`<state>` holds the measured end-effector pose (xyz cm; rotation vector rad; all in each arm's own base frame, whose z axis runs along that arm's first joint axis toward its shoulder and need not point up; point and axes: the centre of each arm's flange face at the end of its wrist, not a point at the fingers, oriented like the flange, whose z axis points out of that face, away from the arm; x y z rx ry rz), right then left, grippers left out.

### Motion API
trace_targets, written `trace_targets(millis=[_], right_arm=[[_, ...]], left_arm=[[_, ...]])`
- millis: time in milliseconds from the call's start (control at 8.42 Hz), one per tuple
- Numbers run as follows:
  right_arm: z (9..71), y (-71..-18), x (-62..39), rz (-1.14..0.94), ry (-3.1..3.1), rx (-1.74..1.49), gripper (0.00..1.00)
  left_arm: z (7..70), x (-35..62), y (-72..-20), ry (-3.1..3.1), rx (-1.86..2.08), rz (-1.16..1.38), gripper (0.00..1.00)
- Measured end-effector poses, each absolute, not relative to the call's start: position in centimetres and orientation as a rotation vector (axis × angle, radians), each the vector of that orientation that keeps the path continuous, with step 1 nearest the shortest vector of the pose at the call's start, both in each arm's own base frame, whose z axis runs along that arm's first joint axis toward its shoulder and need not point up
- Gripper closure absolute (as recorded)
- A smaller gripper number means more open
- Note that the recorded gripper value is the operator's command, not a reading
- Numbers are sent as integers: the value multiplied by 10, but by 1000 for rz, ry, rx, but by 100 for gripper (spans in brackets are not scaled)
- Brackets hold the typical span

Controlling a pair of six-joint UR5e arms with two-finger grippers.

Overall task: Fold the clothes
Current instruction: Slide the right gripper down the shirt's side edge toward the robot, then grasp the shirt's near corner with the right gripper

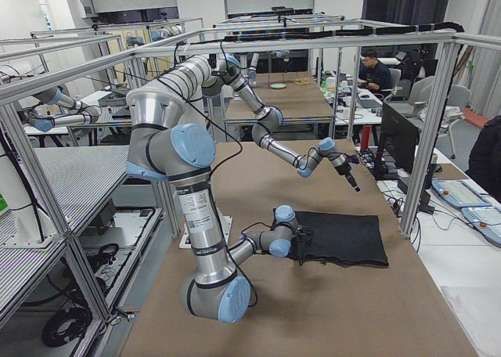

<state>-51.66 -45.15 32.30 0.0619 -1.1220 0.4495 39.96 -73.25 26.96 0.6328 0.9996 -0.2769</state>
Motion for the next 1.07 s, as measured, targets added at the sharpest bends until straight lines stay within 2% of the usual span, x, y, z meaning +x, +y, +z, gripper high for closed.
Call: trace_targets(millis=[475,1069], right_arm=[[274,-434,-492,434,-1159,51,6],[264,-388,-519,571,-1165,-5,6]], left_arm=[[271,394,-736,994,638,-278,0],[272,391,-737,991,639,-280,0]])
